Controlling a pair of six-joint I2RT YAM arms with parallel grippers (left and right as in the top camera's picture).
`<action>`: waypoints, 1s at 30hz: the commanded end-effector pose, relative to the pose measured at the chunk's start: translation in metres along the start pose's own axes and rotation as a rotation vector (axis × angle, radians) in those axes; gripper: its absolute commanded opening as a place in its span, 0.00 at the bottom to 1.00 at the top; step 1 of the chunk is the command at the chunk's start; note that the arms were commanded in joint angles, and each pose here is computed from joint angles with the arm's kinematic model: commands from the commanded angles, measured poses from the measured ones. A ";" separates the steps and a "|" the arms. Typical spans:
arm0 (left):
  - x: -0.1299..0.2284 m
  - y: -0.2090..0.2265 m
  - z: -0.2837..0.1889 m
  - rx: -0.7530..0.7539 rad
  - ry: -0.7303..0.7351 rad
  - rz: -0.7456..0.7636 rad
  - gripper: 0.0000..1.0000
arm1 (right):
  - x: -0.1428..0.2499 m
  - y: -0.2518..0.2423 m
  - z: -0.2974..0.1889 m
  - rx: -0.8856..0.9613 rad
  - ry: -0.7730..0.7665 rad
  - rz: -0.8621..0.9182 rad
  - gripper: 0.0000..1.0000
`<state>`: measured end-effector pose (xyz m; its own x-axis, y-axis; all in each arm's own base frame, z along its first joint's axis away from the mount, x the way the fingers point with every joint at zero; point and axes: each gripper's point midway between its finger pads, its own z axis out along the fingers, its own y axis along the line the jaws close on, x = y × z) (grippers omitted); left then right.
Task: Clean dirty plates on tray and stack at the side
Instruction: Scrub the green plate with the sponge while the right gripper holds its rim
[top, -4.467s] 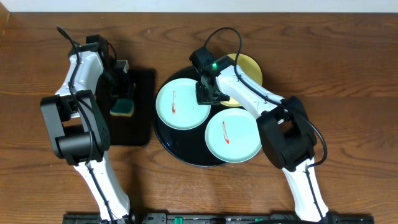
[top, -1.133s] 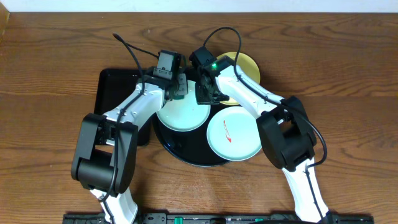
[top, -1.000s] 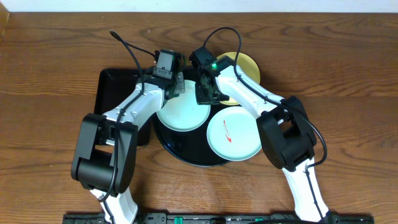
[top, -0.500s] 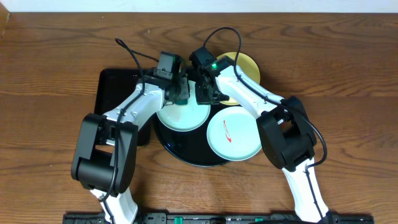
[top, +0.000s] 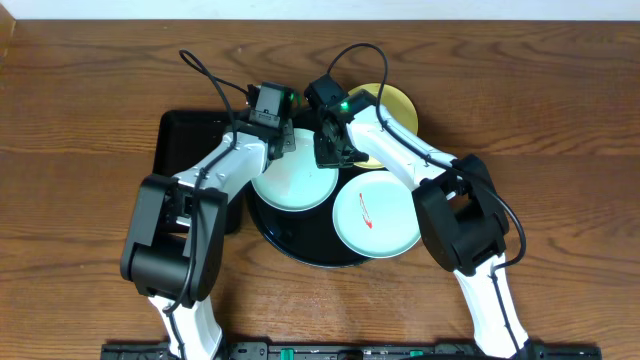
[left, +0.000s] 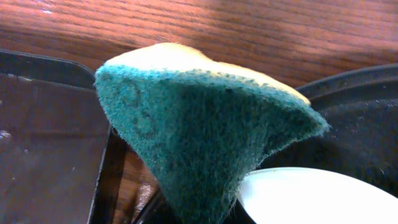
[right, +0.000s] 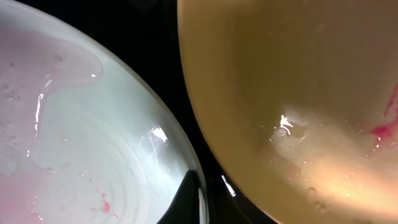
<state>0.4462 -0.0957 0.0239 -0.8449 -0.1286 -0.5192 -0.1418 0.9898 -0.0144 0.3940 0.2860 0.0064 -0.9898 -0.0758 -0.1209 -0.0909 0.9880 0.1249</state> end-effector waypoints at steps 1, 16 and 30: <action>0.035 -0.038 -0.003 0.237 0.167 0.008 0.08 | 0.012 0.000 0.022 0.032 0.034 -0.016 0.01; 0.001 -0.015 0.001 0.087 0.005 0.041 0.08 | 0.012 0.000 0.022 0.032 0.034 -0.016 0.01; 0.071 -0.046 -0.018 0.305 0.331 0.010 0.08 | 0.013 0.000 0.022 0.033 0.036 -0.016 0.01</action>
<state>0.4205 -0.1066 0.0147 -0.9064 -0.1162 -0.4060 -0.1023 0.9932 -0.0558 0.3943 0.2858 0.0064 -0.9895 -0.0767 -0.1225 -0.0919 0.9881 0.1230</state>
